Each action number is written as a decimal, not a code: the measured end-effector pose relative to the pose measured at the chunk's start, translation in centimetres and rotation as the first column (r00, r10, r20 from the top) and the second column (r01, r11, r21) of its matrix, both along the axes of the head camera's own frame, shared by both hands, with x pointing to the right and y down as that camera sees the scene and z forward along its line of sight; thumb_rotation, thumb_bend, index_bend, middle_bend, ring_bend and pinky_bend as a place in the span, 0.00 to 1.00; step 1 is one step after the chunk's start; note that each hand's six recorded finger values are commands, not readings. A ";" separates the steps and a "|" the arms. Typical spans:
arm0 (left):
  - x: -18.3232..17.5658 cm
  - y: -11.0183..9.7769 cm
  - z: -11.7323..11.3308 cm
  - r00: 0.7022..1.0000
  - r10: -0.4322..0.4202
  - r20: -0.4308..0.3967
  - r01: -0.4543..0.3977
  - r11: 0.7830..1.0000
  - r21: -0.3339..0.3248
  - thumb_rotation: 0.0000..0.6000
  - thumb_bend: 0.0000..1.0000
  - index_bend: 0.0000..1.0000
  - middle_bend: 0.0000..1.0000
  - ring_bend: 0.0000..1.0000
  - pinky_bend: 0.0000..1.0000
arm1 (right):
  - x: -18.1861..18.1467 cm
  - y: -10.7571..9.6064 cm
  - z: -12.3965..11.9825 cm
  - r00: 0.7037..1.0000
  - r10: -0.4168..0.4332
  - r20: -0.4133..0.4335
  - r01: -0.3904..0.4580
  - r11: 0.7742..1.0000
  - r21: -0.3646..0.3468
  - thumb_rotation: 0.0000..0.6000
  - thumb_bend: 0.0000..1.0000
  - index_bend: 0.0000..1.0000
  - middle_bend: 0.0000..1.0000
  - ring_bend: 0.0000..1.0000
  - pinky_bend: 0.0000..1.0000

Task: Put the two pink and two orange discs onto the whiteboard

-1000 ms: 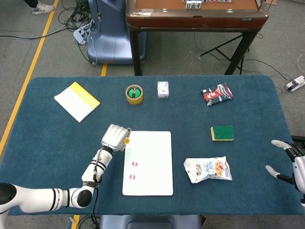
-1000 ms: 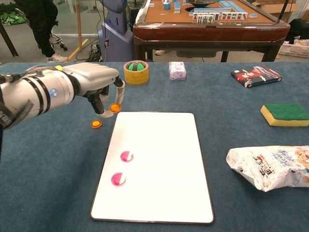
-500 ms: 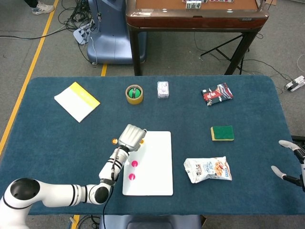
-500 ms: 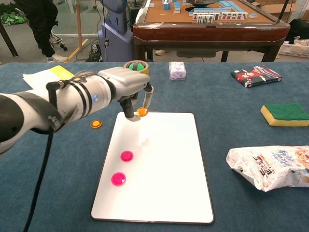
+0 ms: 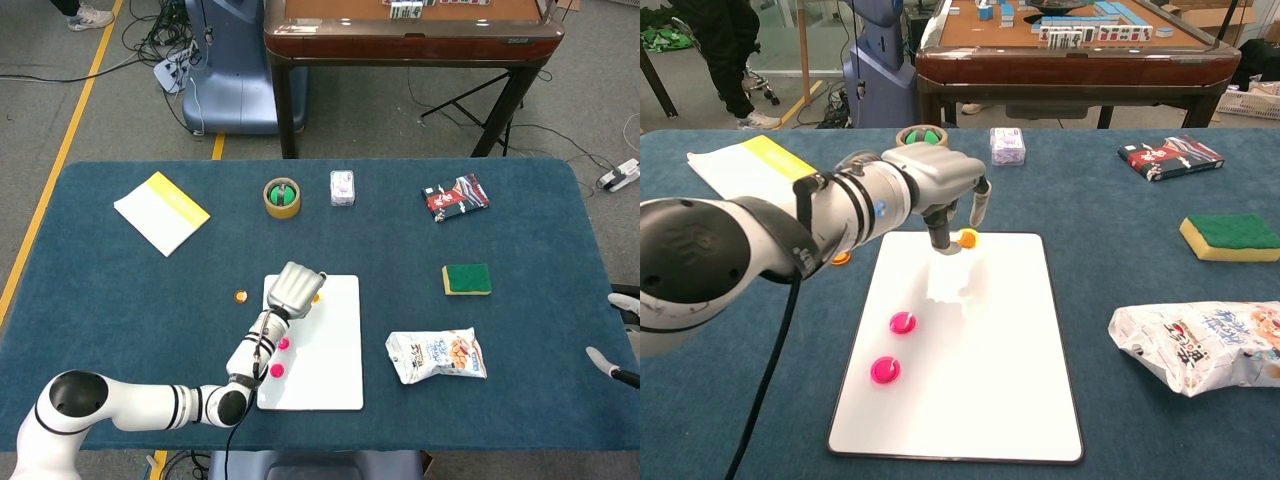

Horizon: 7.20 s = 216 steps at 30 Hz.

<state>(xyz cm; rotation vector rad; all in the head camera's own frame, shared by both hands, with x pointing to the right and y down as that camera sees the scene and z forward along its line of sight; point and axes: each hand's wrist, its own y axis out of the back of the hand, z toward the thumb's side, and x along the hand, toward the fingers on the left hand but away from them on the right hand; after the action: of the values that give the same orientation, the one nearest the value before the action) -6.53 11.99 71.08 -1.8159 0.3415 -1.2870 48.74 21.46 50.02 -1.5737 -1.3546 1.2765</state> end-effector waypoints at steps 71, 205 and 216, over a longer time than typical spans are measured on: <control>-14.8 1.0 4.4 0.959 -0.188 0.213 0.195 0.981 -0.014 1.00 0.31 0.52 1.00 1.00 1.00 | -1.7 -0.4 1.8 0.998 -0.043 -0.041 0.041 0.997 -0.063 1.00 0.00 0.28 0.35 0.33 0.40; -31.7 7.5 -11.0 0.952 -0.283 0.118 0.201 0.866 0.458 1.00 0.31 0.38 0.54 0.51 0.72 | -2.9 -0.5 3.3 0.993 -0.067 -0.092 0.056 0.991 -0.121 1.00 0.00 0.28 0.35 0.33 0.40; -36.3 10.8 -12.3 0.907 -0.404 0.120 0.305 0.825 0.475 1.00 0.31 0.39 0.52 0.51 0.72 | -3.1 -0.6 3.9 0.991 -0.071 -0.109 0.055 0.988 -0.145 1.00 0.00 0.28 0.35 0.33 0.40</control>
<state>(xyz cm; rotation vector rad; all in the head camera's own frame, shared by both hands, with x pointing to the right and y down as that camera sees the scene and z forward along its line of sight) -42.87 22.75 58.74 -1.2390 0.8183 -1.4975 45.63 20.84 53.93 -1.5997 -1.1562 1.4272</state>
